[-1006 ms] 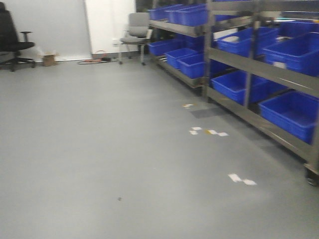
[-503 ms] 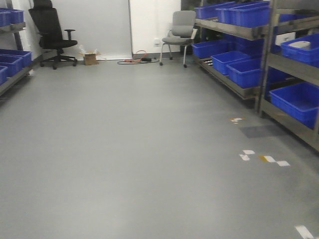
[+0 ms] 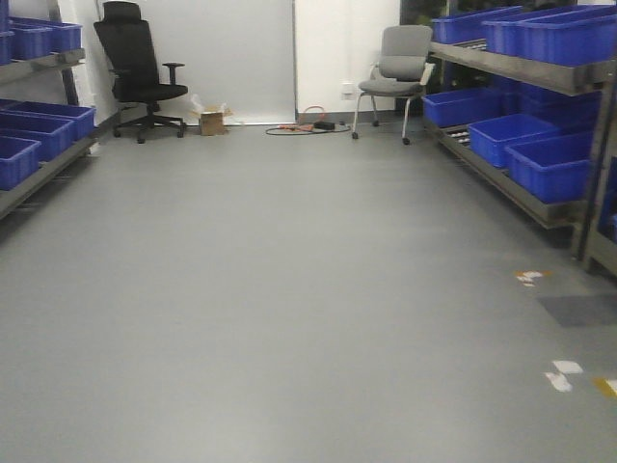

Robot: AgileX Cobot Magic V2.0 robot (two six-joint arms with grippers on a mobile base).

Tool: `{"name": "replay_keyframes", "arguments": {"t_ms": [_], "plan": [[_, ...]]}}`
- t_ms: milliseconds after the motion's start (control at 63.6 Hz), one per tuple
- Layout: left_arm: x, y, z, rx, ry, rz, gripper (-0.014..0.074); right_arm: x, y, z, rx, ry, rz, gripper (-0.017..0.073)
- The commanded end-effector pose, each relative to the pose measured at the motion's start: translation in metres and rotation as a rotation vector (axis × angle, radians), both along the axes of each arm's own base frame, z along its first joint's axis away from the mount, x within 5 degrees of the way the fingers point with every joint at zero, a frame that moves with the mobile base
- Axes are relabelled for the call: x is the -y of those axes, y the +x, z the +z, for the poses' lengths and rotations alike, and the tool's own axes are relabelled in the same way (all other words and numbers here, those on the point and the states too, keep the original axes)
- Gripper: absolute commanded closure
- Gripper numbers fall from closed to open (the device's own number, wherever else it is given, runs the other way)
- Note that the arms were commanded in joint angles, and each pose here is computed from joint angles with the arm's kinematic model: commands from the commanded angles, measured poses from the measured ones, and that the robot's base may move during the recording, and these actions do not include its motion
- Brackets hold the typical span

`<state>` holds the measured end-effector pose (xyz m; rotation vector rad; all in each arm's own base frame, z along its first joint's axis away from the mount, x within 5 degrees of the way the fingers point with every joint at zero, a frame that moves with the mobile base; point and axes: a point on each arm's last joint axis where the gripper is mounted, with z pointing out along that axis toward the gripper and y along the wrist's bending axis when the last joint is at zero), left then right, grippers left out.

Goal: Place yellow foam block on left shelf second layer
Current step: 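Drive the base up to the shelf of blue bins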

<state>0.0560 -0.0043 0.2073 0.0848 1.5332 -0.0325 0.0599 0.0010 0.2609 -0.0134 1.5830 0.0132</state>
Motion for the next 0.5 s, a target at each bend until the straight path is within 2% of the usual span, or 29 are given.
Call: {"name": "replay_keyframes", "arguments": {"t_ms": [0, 487], "plan": [[0.0002, -0.001, -0.0003, 0.076, -0.015, -0.007, 0.047, 0.0002, -0.0007, 0.0179, 0.112, -0.011, -0.004, 0.0072], [0.0002, -0.001, -0.0003, 0.076, -0.015, -0.007, 0.047, 0.0002, -0.0007, 0.0179, 0.112, -0.011, -0.004, 0.0072]]}}
